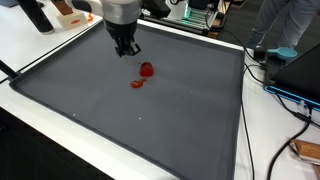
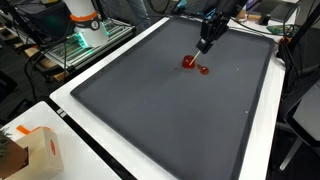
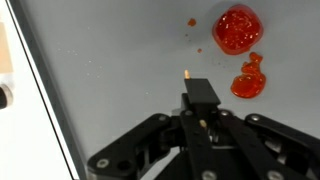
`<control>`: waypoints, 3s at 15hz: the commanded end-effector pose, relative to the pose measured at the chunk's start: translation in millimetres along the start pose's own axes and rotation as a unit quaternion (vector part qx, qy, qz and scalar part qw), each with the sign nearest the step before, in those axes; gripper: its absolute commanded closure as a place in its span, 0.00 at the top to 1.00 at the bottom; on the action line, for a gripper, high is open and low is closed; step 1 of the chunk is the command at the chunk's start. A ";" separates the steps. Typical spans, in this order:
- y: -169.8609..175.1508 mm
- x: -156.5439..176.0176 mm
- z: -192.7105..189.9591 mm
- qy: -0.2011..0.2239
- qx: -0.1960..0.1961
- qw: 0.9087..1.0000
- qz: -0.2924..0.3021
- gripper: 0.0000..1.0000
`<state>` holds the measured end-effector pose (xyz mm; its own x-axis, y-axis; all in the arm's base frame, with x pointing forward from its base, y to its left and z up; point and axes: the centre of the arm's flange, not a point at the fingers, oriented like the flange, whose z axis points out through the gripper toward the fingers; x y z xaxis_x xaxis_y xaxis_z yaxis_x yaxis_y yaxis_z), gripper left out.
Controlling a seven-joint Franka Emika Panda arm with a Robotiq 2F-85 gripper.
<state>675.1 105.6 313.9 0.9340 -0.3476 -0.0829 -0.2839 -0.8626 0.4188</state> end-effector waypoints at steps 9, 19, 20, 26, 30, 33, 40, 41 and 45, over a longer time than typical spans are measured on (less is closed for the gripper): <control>-38.3 2.7 28.7 -0.034 -0.152 0.985 0.073 0.03; -71.8 7.4 45.1 -0.017 -0.170 0.983 0.064 0.03; -74.1 7.8 46.9 -0.015 -0.175 0.982 0.063 0.03; -82.9 12.3 56.0 -0.009 -0.204 0.977 0.061 0.03; -85.3 16.2 59.7 -0.011 -0.211 0.976 0.061 0.03; -84.1 20.2 58.9 -0.016 -0.201 0.978 0.046 0.03; -76.9 22.3 46.1 -0.016 -0.177 0.984 0.009 0.03; -74.9 22.8 43.9 -0.016 -0.173 0.985 0.005 0.03; -62.9 24.8 34.0 -0.020 -0.146 0.989 -0.025 0.03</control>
<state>705.2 145.4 245.2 0.9286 -0.3558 -0.1055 -0.1850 -0.6903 0.6995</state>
